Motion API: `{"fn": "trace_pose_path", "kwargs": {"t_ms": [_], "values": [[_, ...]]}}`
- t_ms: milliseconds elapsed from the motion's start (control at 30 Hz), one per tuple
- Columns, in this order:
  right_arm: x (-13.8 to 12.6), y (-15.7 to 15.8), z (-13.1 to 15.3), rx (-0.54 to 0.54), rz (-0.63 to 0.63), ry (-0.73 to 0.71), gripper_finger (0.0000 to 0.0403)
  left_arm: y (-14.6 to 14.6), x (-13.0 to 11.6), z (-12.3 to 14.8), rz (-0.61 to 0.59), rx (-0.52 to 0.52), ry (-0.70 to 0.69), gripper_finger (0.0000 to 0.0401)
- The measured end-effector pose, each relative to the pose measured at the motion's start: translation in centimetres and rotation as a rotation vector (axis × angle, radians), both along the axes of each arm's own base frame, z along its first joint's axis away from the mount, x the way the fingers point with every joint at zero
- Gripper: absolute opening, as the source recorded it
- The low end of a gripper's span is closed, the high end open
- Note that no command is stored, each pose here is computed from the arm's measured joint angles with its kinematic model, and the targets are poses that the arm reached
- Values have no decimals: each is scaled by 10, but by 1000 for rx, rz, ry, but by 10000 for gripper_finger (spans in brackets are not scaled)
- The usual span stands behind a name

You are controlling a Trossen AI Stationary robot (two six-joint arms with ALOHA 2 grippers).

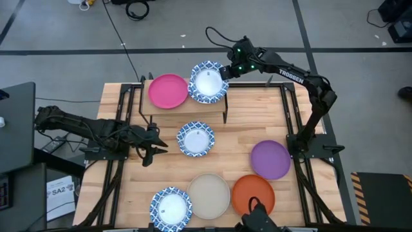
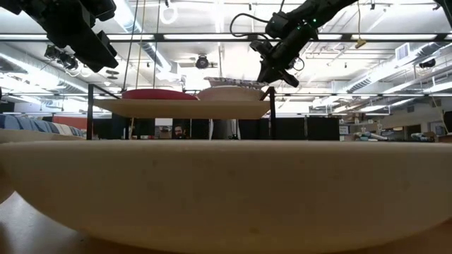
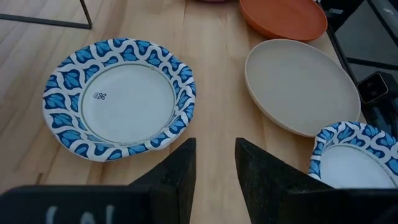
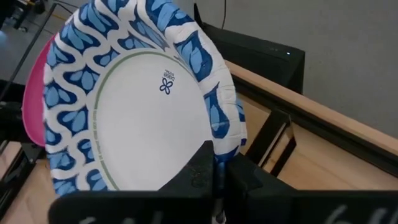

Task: Place and stack plates onto a shelf
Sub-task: Stack the top right white patterned bowl on top of the other white patterned bowl on the shelf

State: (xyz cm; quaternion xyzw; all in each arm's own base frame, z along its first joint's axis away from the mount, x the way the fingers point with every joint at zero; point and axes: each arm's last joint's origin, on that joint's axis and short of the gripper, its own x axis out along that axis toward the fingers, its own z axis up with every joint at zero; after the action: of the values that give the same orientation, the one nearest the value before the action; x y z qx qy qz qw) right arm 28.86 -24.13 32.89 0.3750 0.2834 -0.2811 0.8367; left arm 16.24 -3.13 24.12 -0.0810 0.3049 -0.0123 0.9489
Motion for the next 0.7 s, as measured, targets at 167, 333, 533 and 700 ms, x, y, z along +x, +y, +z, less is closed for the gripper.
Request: {"fn": "trace_pose_path", "kwargs": {"t_ms": [167,333,533,700], "values": [[0,0,0,0,1,0,26,0,0,0,0,0,0,117],[0,0,0,0,1,0,33,0,0,0,0,0,0,117],[0,0,0,0,1,-1,70,0,0,0,0,0,0,117],[0,0,0,-1,1,-1,116,0,0,0,0,0,0,117]]}}
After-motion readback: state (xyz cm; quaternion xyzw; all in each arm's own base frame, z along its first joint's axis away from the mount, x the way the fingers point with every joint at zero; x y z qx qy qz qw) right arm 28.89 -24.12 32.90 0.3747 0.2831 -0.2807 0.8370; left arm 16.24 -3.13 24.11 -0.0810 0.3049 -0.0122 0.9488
